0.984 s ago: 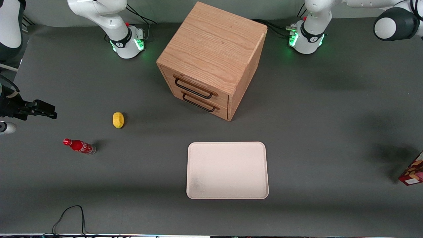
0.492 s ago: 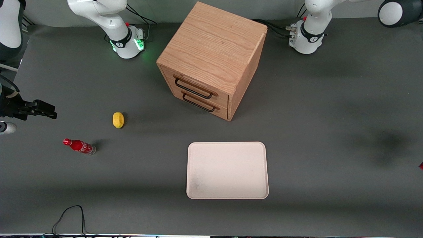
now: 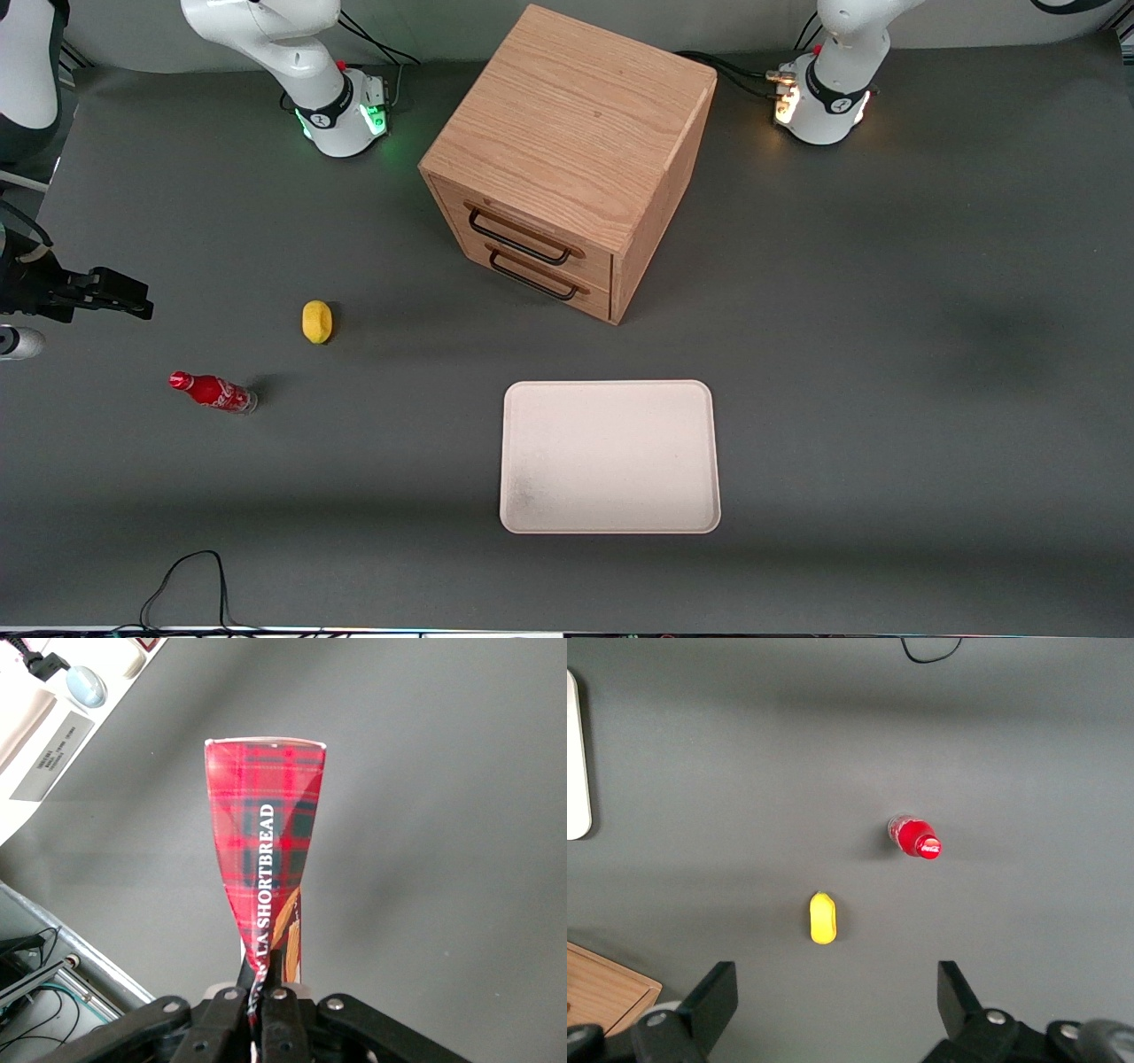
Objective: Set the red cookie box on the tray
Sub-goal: 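Carry the held cookie box over the white tray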
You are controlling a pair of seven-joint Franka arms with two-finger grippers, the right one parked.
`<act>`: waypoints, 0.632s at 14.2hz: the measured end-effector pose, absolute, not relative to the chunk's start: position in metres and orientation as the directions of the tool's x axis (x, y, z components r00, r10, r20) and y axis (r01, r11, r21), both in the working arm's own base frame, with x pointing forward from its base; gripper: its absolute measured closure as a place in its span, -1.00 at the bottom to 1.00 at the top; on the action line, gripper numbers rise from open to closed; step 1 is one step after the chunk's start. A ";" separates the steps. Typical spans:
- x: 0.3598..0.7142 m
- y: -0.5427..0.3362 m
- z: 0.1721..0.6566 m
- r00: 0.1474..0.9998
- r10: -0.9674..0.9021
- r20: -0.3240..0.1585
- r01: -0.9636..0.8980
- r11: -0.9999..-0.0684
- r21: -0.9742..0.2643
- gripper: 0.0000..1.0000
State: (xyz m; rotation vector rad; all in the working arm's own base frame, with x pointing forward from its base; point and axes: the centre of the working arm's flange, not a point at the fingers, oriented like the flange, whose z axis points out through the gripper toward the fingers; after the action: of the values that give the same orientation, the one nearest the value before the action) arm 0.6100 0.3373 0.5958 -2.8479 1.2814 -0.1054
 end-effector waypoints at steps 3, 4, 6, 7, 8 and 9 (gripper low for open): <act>0.606 0.326 0.607 0.726 -0.686 0.059 -0.686 -0.728 -0.023 0.94; 0.605 0.312 0.612 0.761 -0.646 0.058 -0.647 -0.762 0.003 0.94; 0.607 0.265 0.628 0.826 -0.562 0.036 -0.563 -0.825 0.053 0.94; 0.611 0.236 0.638 0.852 -0.523 0.025 -0.523 -0.850 0.064 0.94; 0.614 0.205 0.647 0.875 -0.483 0.020 -0.483 -0.873 0.064 0.94; 0.617 0.175 0.655 0.897 -0.442 0.017 -0.442 -0.895 0.062 0.94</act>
State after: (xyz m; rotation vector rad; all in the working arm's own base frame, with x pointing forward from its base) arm 0.6165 0.1748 0.6551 -3.1225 0.7281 -0.0042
